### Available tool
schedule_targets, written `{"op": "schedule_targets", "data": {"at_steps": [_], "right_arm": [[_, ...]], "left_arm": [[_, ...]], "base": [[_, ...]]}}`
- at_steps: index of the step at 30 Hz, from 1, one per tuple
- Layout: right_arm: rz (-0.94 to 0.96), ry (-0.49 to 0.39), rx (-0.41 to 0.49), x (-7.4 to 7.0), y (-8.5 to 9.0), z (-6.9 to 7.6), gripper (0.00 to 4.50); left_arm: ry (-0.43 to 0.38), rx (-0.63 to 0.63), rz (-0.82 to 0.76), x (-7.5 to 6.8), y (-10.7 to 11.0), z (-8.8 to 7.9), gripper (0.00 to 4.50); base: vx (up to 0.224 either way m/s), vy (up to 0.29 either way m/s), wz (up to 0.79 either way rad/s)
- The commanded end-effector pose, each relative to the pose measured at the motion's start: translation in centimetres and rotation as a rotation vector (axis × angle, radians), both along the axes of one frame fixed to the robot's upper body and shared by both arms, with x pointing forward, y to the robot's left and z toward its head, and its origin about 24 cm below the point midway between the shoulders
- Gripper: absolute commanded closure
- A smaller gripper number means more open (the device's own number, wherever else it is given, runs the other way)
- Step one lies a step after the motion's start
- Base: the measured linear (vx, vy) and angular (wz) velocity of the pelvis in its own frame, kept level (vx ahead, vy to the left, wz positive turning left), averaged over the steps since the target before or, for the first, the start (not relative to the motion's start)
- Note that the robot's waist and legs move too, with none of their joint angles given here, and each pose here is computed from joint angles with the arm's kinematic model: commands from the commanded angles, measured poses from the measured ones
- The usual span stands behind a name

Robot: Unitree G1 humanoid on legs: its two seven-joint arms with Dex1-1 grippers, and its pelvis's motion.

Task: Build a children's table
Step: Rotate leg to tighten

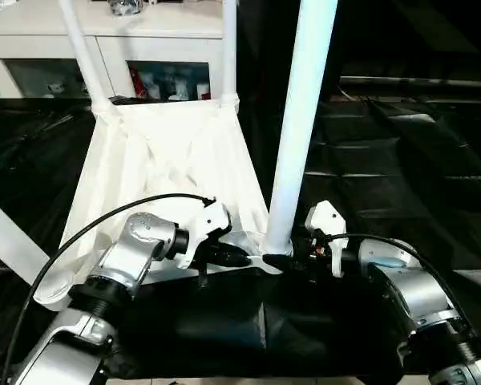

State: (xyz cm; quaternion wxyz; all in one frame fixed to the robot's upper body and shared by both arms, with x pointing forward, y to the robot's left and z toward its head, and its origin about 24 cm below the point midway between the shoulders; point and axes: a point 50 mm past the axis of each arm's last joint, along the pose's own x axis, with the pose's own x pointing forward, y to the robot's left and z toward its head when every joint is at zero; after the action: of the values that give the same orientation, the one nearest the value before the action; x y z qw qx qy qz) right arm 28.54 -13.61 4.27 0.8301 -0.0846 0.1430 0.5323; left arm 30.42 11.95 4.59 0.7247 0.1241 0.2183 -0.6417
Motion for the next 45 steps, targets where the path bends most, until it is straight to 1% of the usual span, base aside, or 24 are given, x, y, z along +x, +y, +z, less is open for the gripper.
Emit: {"op": "schedule_targets", "data": {"at_steps": [1,6,10,11,12,14,15,17,18,21,25,27,28,29,30,31,32,34,35,36,37,42,44,45], "right_arm": [[-0.004,-0.002,0.006,0.3,0.0,0.3,1.22],[0.002,0.000,0.019,0.4,0.1,0.3,1.64],[-0.033,-0.002,0.031,0.4,0.2,0.1,1.74],[-0.093,-0.011,0.044,0.6,0.3,-0.2,1.75],[-0.229,-0.017,0.055,1.1,0.6,-1.0,1.76],[-0.328,-0.014,0.052,1.3,1.0,-1.8,1.76],[-0.340,-0.013,0.052,1.3,1.1,-2.0,1.77],[-0.438,-0.007,0.051,1.5,1.7,-2.6,1.77],[-0.568,0.022,0.067,1.9,2.5,-3.3,1.77],[-0.649,0.038,0.088,2.2,3.5,-3.4,1.78],[-0.635,0.010,0.096,2.4,5.6,-3.1,1.78],[-0.558,-0.047,0.091,2.4,6.3,-2.6,1.78],[-0.537,-0.060,0.108,2.4,6.0,-2.3,1.78],[-0.531,-0.064,0.122,2.4,5.7,-2.1,1.43],[-0.527,-0.065,0.137,2.5,5.5,-1.9,1.22],[-0.500,-0.076,0.150,2.5,5.0,-1.6,1.08],[-0.438,-0.103,0.151,2.4,4.4,-1.2,1.08],[-0.370,-0.139,0.128,2.2,3.8,-0.9,0.86],[-0.322,-0.142,0.115,2.0,3.5,-0.8,0.74],[-0.228,-0.129,0.089,1.5,2.7,-0.6,0.67],[-0.228,-0.129,0.089,1.5,2.7,-0.6,0.67],[-0.080,-0.104,0.080,0.6,0.8,0.4,0.67],[-0.065,-0.102,0.081,0.5,0.5,0.6,0.67],[-0.019,-0.087,0.076,0.3,0.1,0.9,0.67]], "left_arm": [[0.046,-0.073,-0.042,-0.7,-0.6,-0.1,4.50],[0.050,-0.068,-0.037,-0.8,-0.5,-0.1,4.50],[0.040,-0.061,-0.004,-0.6,-0.5,-0.2,4.50],[0.019,-0.049,0.046,-0.2,-0.6,-0.4,4.50],[-0.022,-0.020,0.139,0.7,-1.0,-0.8,4.50],[-0.047,-0.001,0.207,1.4,-1.5,-1.0,4.50],[-0.050,0.000,0.215,1.4,-1.5,-1.1,4.50],[-0.058,0.002,0.269,1.9,-2.2,-1.2,4.50],[-0.071,0.001,0.322,2.4,-3.2,-1.2,4.50],[-0.085,0.003,0.353,2.7,-4.2,-1.1,4.50],[-0.101,-0.009,0.359,2.9,-5.3,-1.0,4.50],[-0.104,-0.015,0.343,2.8,-5.6,-1.0,4.50],[-0.103,-0.016,0.332,2.8,-5.4,-1.0,4.50],[-0.102,-0.015,0.324,2.7,-5.2,-1.0,4.50],[-0.102,-0.016,0.317,2.7,-5.1,-1.0,4.50],[-0.103,-0.017,0.307,2.6,-4.8,-1.0,4.50],[-0.102,-0.020,0.288,2.5,-4.3,-1.0,4.50],[-0.103,-0.020,0.267,2.3,-3.8,-1.1,4.50],[-0.105,-0.020,0.255,2.2,-3.5,-1.1,4.50],[-0.103,-0.030,0.228,2.0,-2.8,-1.1,4.50],[-0.103,-0.030,0.228,2.0,-2.8,-1.1,4.50],[-0.067,-0.055,0.141,1.2,-1.1,-0.7,4.50],[-0.056,-0.060,0.125,1.0,-0.9,-0.6,4.50],[-0.013,-0.058,0.055,0.3,-0.2,-0.4,4.50]], "base": [[0.000,0.000,0.00],[0.000,0.000,0.00],[0.000,0.000,0.00],[0.000,0.000,0.00],[0.000,0.000,0.00],[0.000,0.000,0.00],[0.000,0.000,0.00],[0.000,0.000,0.00],[0.000,0.000,0.00],[0.000,0.000,0.00],[0.000,0.000,0.00],[0.000,0.000,0.00],[0.000,0.000,0.00],[0.000,0.000,0.00],[0.000,0.000,0.00],[0.000,0.000,0.00],[0.000,0.000,0.00],[0.000,0.000,0.00],[0.000,0.000,0.00],[0.000,0.000,0.00],[0.000,0.000,0.00],[0.000,0.000,0.00],[0.000,0.000,0.00],[0.000,0.000,0.00]]}}
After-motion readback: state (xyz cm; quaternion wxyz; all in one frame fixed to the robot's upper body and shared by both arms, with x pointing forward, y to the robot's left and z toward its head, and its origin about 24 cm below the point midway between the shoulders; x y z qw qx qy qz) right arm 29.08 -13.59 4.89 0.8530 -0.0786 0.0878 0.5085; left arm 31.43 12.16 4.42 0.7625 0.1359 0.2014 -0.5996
